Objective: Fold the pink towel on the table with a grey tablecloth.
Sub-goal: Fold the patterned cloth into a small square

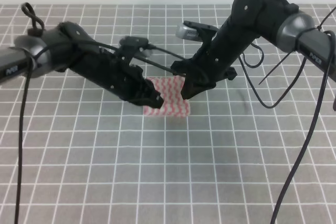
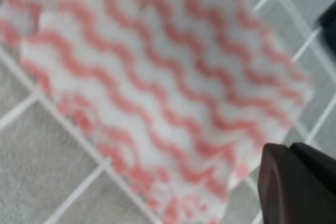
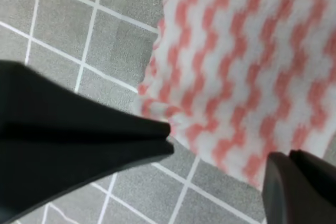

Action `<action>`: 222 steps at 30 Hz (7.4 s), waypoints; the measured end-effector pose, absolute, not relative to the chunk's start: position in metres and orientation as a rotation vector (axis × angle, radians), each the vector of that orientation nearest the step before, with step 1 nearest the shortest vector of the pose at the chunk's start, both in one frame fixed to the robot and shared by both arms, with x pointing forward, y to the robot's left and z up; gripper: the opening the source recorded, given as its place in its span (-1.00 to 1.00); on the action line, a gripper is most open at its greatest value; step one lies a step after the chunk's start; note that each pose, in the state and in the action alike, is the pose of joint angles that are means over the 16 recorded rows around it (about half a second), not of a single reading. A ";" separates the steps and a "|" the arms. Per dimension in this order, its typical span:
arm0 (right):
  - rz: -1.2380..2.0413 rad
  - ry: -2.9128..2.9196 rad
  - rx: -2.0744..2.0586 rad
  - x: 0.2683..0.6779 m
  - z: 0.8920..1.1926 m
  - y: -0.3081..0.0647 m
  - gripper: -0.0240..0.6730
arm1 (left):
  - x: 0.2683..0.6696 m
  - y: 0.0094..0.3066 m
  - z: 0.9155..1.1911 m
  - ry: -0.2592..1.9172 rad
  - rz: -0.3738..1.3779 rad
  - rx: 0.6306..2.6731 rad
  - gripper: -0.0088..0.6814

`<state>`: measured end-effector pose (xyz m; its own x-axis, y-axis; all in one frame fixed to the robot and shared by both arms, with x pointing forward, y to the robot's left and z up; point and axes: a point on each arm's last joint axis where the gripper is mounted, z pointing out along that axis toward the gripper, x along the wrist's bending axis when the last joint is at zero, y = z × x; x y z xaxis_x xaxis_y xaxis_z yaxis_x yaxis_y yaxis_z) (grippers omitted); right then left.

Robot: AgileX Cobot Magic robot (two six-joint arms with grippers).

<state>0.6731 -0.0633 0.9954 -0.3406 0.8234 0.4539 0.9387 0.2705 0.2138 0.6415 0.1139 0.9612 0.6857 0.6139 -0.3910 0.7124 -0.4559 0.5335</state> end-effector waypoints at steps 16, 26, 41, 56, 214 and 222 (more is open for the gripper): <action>-0.623 -2.270 -1.594 0.671 0.982 -0.054 -0.97 | 0.646 0.114 0.951 1.042 -0.169 2.199 -0.98; -0.591 -2.263 -1.596 0.672 0.969 -0.052 -0.97 | 0.645 0.116 0.960 1.027 -0.134 2.205 -0.98; -0.676 -2.264 -1.635 0.676 0.978 -0.053 -0.97 | 0.646 0.118 0.970 1.023 -0.094 2.190 -0.98; -0.706 -2.246 -1.681 0.686 0.963 -0.054 -0.97 | 0.652 0.125 0.962 1.054 -0.063 2.184 -0.98; -2.157 -2.398 -2.211 0.290 0.960 -0.285 -0.98 | 0.299 0.276 0.982 0.988 0.899 1.360 -0.98; -2.155 -2.398 -2.211 0.290 0.960 -0.285 -0.98 | 0.300 0.278 0.979 1.014 0.917 1.348 -0.98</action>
